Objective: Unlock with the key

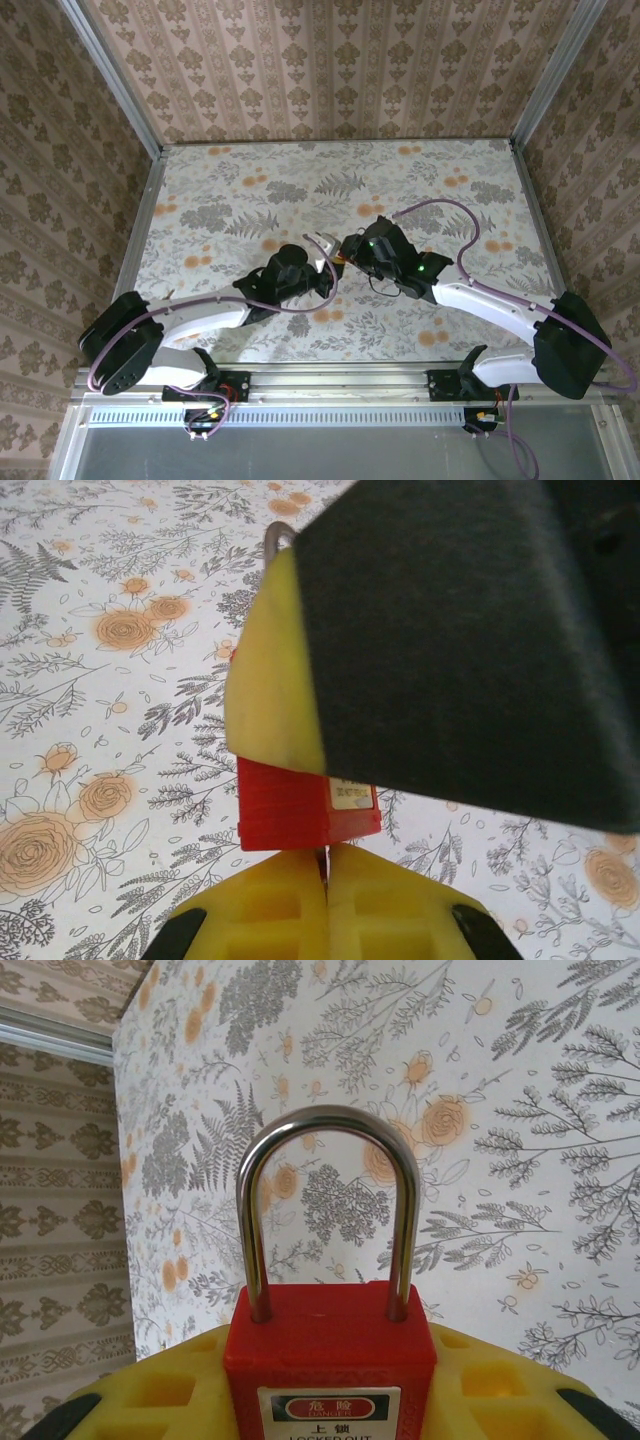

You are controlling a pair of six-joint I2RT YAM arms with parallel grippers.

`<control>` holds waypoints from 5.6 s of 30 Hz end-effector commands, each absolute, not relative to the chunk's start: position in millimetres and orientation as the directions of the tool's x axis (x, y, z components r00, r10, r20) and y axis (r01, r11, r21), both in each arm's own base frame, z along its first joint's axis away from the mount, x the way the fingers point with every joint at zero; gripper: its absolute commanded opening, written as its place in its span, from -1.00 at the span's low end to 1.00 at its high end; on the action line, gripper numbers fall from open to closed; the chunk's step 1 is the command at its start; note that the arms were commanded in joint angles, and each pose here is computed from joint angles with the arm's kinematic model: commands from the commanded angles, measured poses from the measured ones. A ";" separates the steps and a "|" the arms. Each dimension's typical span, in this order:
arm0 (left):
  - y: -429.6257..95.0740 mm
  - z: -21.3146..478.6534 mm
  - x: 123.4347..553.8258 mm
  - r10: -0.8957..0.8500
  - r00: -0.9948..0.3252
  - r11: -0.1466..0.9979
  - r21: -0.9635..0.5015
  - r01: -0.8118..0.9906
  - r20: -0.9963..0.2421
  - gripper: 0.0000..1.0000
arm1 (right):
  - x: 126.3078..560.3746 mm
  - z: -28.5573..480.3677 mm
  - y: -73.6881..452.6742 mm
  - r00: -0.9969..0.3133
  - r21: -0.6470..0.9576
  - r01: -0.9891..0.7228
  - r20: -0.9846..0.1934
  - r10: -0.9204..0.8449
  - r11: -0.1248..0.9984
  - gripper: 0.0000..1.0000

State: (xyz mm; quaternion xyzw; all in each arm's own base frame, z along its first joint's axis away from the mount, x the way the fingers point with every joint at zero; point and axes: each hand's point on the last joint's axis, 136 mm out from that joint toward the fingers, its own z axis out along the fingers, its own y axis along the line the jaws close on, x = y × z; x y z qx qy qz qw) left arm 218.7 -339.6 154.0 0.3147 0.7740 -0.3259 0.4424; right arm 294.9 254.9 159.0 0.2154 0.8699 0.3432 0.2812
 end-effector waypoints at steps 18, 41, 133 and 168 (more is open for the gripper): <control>-363.8 172.1 183.6 0.290 -0.121 0.426 0.015 0.905 -0.949 -0.40 | 281.8 136.2 239.6 -0.814 0.692 0.273 -0.204 0.544 0.668 -1.00; -325.6 135.7 181.7 0.424 -0.071 0.459 0.147 0.876 -0.903 0.41 | 281.8 129.7 233.8 -0.823 0.682 0.280 -0.191 0.535 0.675 -1.00; -365.5 138.1 230.4 0.345 0.248 0.596 0.415 0.687 -0.905 0.11 | 276.2 144.9 241.5 -0.827 0.745 0.270 -0.145 0.544 0.609 -1.00; -375.4 143.5 212.2 0.296 0.230 0.504 0.357 0.787 -0.927 -0.65 | 272.7 139.0 244.4 -0.837 0.749 0.274 -0.124 0.534 0.603 -0.27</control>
